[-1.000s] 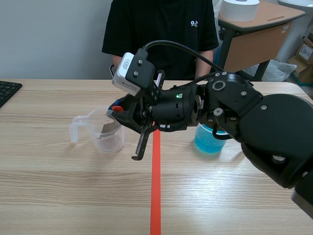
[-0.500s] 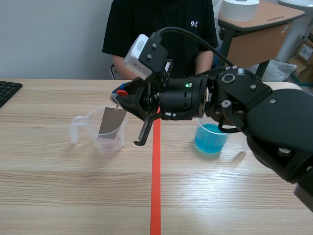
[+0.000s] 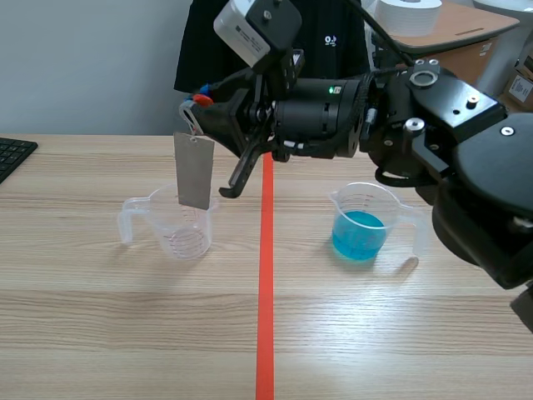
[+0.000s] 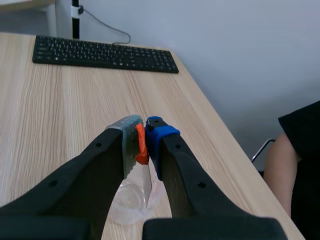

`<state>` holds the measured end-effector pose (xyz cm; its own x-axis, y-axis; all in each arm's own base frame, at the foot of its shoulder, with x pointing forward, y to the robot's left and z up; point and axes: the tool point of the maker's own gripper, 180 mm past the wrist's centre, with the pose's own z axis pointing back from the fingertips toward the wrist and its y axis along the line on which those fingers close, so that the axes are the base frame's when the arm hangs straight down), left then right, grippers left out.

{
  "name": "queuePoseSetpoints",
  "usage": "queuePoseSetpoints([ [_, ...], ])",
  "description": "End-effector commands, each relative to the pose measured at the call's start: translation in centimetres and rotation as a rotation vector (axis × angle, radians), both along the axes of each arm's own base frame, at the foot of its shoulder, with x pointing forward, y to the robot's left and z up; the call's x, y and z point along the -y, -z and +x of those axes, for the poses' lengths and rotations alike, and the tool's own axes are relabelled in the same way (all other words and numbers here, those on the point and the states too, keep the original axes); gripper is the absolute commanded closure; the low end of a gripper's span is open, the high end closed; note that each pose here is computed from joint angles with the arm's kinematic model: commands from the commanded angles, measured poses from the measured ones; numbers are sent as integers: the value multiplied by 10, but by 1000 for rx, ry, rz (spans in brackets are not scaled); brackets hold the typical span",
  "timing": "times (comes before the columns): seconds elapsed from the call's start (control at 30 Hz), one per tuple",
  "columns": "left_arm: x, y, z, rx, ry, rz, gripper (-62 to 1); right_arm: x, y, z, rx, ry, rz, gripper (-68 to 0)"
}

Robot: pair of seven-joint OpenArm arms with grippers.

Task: Do the redox reaction experiment.
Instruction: 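Move the plate over the blue solution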

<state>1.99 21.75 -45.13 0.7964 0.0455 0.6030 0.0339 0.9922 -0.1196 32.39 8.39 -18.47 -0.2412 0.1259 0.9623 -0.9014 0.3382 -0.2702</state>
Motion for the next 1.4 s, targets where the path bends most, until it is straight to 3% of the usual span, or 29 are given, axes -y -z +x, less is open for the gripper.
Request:
queuePoseSetpoints([
  [0.0, -2, -3, 0, 11, 0, 3, -623, 4, -27, 5, 49, 12, 46, -16],
  [0.4, -3, -4, 1, 12, 3, 3, -610, 27, -75, 4, 30, 74, 41, -16],
  [0.67, -5, -4, 0, 8, 8, 8, -265, 63, -93, 2, 29, 130, -5, -16],
  [0.97, -5, -4, -1, 7, 5, 6, -47, 129, -93, 16, -1, 282, -109, -16],
  [1.2, -5, -4, -1, 6, 6, 7, -47, 173, -101, 23, -9, 377, -180, -15],
  [1.37, -5, -4, -1, 6, 5, 6, -47, 187, -100, 26, -18, 419, -221, -15],
])
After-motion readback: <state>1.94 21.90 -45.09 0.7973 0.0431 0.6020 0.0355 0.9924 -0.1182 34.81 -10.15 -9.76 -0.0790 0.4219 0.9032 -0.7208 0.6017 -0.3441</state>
